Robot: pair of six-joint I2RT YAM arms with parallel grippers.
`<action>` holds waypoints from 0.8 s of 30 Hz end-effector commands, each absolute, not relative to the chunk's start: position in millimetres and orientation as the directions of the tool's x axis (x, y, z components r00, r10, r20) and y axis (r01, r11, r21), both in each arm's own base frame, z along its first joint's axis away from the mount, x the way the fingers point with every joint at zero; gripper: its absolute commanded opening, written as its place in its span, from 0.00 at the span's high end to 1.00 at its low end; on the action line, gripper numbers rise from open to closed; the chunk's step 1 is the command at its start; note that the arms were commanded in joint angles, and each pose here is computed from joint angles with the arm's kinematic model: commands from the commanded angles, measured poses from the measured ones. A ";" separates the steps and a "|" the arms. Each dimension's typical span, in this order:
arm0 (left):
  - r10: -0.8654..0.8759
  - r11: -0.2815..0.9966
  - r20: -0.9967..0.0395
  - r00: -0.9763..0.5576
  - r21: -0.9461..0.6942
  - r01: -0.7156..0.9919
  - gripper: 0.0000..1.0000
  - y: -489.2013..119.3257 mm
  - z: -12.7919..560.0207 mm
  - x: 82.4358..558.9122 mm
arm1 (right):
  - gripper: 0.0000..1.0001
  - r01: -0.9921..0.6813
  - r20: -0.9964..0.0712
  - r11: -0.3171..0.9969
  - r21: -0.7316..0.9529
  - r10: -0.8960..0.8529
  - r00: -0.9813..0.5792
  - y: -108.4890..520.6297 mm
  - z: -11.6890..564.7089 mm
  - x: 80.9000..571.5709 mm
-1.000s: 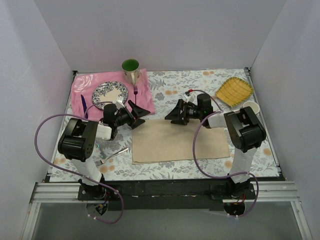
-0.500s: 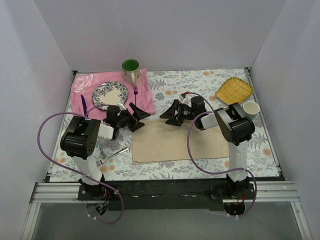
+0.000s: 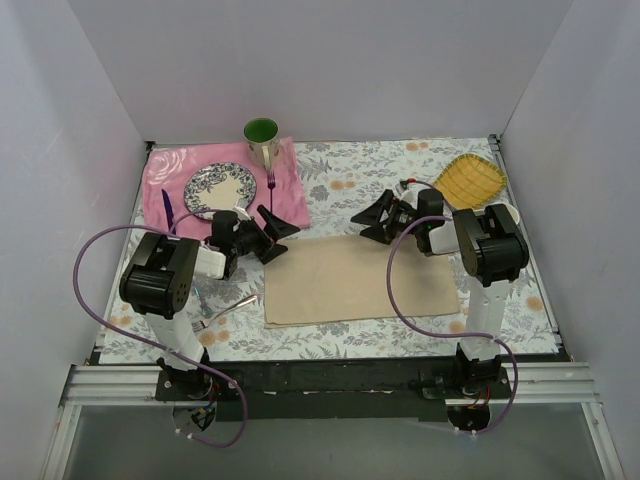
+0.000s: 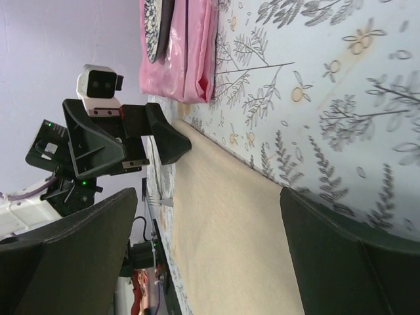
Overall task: Fold the napkin into a case and place the utensils inside
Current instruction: Smooth out the rectangle-folded napkin at the center of the board.
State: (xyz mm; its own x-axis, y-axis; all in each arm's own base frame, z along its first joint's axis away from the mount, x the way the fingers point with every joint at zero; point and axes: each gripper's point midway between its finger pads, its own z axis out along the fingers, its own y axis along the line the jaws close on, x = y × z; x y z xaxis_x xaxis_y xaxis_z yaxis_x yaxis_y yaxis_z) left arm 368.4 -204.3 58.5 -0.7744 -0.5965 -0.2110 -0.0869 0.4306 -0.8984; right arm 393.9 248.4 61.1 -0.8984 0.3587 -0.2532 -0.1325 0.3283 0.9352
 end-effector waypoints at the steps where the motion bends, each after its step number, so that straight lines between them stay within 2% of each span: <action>1: -0.636 0.538 -0.188 -0.748 -0.803 -0.256 0.02 -170.1 9.7 355.2 | 0.02 -0.112 -0.272 0.402 0.909 0.366 -0.890 211.5 38.2 392.9; 7: -0.632 0.527 -0.188 -0.752 -0.815 -0.240 0.02 -168.6 14.0 351.9 | 0.01 -0.156 -0.322 0.437 0.886 0.337 -0.885 188.4 34.7 397.0; 12: -0.538 0.450 -0.185 -0.822 -0.888 -0.095 0.02 -190.7 52.7 343.8 | 0.01 -0.155 -0.311 0.412 0.898 0.345 -0.886 198.8 36.1 387.7; 17: -0.455 0.448 -0.295 -0.840 -0.891 0.070 0.02 -197.1 103.4 337.9 | 0.01 -0.140 -0.287 0.395 0.908 0.343 -0.894 216.7 34.6 365.6; 24: -0.496 0.448 -0.264 -0.827 -0.894 0.017 0.02 -194.2 96.6 336.7 | 0.01 -0.141 -0.257 0.347 0.927 0.316 -0.913 251.1 38.0 347.6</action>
State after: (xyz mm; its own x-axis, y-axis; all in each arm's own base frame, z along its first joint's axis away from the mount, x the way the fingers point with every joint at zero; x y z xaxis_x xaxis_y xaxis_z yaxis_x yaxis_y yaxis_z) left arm 341.0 -195.9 105.0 -0.8224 -0.4935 -0.2829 0.0440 0.4408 -0.8965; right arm 368.8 235.1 61.3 -0.8739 0.3294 -0.3575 -0.2414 0.3444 0.9073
